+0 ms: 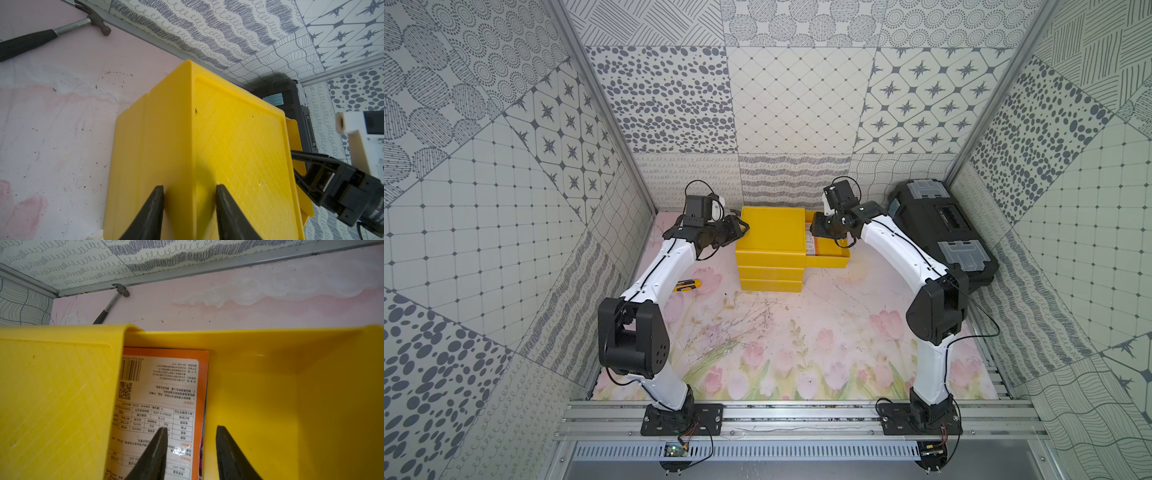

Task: Take the seed bags out of the drawer
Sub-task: Adjust the seed packet in the drawer.

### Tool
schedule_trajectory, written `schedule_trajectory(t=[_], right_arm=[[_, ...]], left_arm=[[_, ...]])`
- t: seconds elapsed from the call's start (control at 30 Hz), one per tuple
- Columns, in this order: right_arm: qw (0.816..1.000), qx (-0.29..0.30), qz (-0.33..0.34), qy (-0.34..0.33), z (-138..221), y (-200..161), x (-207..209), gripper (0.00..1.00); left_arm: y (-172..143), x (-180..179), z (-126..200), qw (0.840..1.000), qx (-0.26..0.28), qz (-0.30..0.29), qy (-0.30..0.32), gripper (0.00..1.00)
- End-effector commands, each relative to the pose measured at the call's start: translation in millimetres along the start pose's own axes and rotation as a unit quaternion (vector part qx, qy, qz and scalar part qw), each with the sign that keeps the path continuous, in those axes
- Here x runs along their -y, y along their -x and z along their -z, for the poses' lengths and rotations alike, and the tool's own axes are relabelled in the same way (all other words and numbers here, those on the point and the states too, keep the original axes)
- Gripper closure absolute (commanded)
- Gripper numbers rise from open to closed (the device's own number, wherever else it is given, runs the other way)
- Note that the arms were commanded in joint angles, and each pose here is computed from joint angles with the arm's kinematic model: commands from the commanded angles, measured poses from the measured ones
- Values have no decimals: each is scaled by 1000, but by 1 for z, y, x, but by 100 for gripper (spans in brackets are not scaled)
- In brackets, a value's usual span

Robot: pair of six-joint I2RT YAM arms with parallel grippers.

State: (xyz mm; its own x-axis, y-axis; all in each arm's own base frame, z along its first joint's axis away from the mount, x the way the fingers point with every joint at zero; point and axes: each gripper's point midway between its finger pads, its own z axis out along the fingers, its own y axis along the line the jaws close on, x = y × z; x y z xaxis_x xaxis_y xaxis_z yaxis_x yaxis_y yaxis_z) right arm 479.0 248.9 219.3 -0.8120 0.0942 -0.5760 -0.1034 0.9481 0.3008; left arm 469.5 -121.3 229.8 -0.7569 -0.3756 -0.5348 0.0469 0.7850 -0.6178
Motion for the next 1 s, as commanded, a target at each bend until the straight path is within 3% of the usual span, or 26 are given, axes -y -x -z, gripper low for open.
schedule_trajectory(t=[0.0,0.57,0.83,0.97], right_arm=[[1000,12,2,-4,-2,12,-2,54],[1000,-22,0,-10,-32,1,-1,53],[999,-27,-10,22,-33,1,-13,65],[999,-21,-21,36,-30,3,-17,80]], left_arm=[[-50,-31,-2,994,-94,33,52,57],[-46,-34,-1,994,-90,37,52,57],[-45,-35,-1,994,-90,39,52,57],[-45,-35,0,994,-90,39,51,58]])
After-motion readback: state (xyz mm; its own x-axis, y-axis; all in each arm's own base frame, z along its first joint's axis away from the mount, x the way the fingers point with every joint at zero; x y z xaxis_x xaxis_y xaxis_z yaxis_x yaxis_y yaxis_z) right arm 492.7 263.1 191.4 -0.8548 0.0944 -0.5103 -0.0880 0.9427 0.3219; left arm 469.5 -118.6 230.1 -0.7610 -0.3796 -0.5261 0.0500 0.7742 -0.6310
